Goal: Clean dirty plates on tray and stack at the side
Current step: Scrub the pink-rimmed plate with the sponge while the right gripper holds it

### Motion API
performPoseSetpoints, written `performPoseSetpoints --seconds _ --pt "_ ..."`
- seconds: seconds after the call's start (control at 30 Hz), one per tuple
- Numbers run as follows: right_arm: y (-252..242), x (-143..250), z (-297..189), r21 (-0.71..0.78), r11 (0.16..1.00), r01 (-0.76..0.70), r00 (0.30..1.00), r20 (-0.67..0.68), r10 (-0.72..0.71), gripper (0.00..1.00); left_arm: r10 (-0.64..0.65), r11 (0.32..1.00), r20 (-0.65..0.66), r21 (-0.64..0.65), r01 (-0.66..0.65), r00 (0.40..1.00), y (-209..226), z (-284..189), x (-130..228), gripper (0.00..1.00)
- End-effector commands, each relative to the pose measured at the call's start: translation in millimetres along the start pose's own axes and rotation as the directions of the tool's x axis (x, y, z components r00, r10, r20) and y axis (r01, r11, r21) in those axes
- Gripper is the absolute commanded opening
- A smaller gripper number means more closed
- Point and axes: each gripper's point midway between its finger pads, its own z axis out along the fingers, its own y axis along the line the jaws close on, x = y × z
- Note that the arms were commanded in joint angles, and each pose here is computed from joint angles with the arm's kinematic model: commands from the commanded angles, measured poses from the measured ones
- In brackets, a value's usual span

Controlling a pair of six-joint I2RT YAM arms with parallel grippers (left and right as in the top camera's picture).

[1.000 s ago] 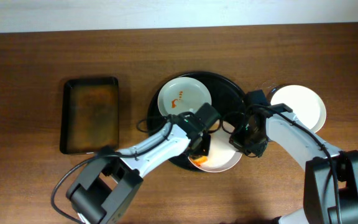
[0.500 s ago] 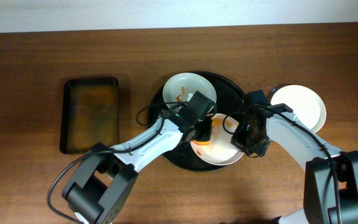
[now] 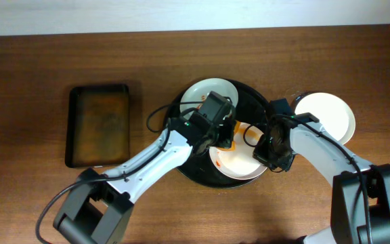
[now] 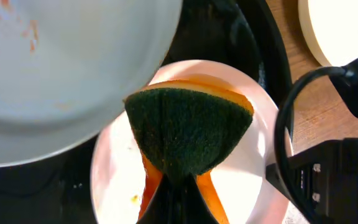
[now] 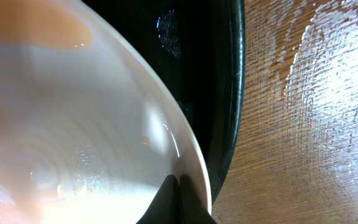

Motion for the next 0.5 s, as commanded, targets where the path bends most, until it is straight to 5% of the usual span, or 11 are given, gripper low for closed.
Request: performPoseSetpoints --seconds 0.0,0.47 --pt "-19.2 0.4 7.2 0.079 0.997 0.011 1.0 0.0 -0.011 0.04 0.047 0.999 -0.04 0.018 -0.046 0.998 -11.2 18.4 13.7 0.0" --pt "-19.5 0.7 7.1 0.08 0.997 0.013 1.0 -0.001 -0.013 0.04 0.134 0.99 -0.013 0.05 -0.133 0.991 -10.0 86.4 17.9 0.0"
